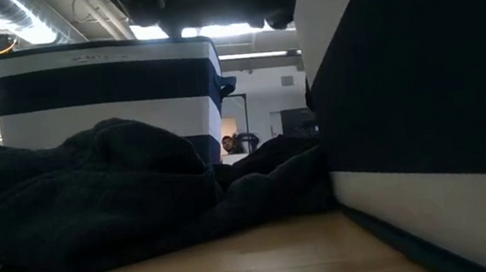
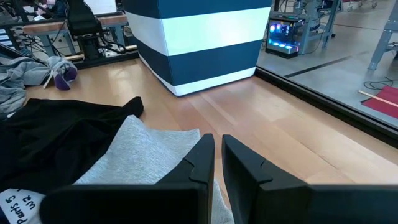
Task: Sort clothes
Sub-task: Put the black boxer into the bottom blue laundry organizer
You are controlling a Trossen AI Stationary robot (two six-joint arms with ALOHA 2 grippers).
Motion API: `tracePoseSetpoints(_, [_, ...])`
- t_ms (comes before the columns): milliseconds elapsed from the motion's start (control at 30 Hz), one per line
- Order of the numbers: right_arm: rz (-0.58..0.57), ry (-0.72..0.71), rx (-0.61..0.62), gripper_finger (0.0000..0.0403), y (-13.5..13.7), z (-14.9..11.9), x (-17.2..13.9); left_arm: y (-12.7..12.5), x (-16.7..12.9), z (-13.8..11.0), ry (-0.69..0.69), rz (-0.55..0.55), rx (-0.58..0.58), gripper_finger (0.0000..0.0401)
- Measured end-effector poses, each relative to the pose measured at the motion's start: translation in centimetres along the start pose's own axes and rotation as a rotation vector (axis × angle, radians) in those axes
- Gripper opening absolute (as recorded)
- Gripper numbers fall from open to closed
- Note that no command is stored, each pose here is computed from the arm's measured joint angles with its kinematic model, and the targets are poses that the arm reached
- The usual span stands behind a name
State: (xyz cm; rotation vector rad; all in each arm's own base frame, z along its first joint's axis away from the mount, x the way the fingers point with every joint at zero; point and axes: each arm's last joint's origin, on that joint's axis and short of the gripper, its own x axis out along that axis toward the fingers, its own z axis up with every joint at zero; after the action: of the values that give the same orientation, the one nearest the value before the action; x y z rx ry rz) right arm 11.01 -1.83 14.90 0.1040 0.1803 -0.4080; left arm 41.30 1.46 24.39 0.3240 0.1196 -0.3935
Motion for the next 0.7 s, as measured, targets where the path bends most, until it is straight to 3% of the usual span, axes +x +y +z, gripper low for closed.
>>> tracePoseSetpoints(167, [0.0, 0.0, 0.0, 0.0035, 0.0, 0.0, 0.0, 0.0, 0.0, 0.3, -0.022, 0.004, -0.005, 0.0157])
tracePoseSetpoints(433, [0.003, 0.0, 0.007, 0.0035, 0.0, 0.0, 0.0, -0.5, 0.1, 0.7, -0.03, -0.007, 0.03, 0.0016])
tracePoseSetpoints(700, [0.015, 0.003, 0.02, 0.0035, 0.0, 0.0, 0.0, -0.2, -0.9, 3.8, -0.085, 0.06, 0.077, 0.001])
